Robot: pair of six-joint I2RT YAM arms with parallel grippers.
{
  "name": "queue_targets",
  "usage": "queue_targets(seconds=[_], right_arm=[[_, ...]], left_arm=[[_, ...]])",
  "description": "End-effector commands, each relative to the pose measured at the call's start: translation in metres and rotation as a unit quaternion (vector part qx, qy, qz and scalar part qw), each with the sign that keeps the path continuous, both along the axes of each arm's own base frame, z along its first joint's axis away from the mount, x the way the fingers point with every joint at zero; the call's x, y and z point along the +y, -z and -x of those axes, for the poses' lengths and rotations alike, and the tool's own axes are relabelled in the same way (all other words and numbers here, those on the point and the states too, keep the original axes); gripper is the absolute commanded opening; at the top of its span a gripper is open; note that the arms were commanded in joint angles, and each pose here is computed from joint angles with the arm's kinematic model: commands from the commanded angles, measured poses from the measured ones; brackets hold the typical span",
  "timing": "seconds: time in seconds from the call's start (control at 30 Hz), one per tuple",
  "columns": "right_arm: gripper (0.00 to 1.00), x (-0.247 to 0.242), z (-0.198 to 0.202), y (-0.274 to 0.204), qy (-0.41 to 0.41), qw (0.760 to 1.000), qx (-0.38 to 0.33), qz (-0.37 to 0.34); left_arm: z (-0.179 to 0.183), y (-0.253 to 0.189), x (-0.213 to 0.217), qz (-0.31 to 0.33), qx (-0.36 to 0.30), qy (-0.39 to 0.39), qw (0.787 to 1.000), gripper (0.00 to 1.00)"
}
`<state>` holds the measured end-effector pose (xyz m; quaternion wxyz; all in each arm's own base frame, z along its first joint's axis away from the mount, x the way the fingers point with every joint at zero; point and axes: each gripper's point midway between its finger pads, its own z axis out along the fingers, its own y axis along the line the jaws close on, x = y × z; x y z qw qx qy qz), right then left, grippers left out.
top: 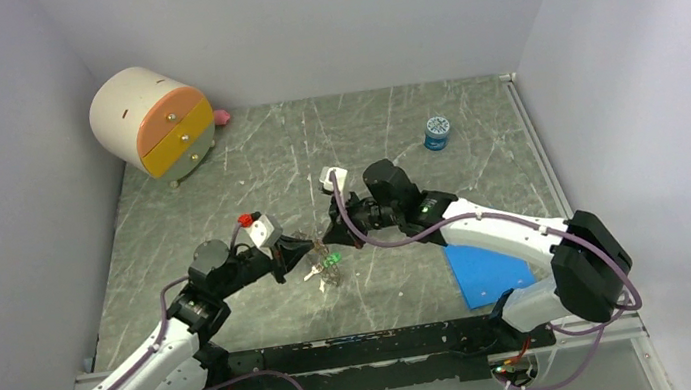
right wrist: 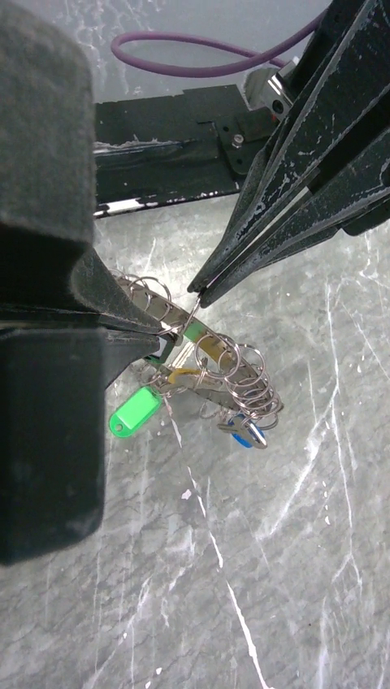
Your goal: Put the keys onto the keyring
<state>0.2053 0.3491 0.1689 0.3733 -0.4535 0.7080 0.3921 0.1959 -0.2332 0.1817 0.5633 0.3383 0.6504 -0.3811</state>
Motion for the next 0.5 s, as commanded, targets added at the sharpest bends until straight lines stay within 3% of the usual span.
queue_targets(seconds=[0.0,0.47], right_arm=[[0.0,0.0,-0.008,-0.012,0.003,1.0,0.005,-0.018],[0.0,0.001,-0.007,0.0,-0.023,0.997,0.066,-0.034]], left_arm=[[0.007,-0.03,-0.005,0.039,-0.04,0.021,0.998,0.02],[0.008,-0.031,-0.003,0.044,-0.043,0.019,0.998,0.03]])
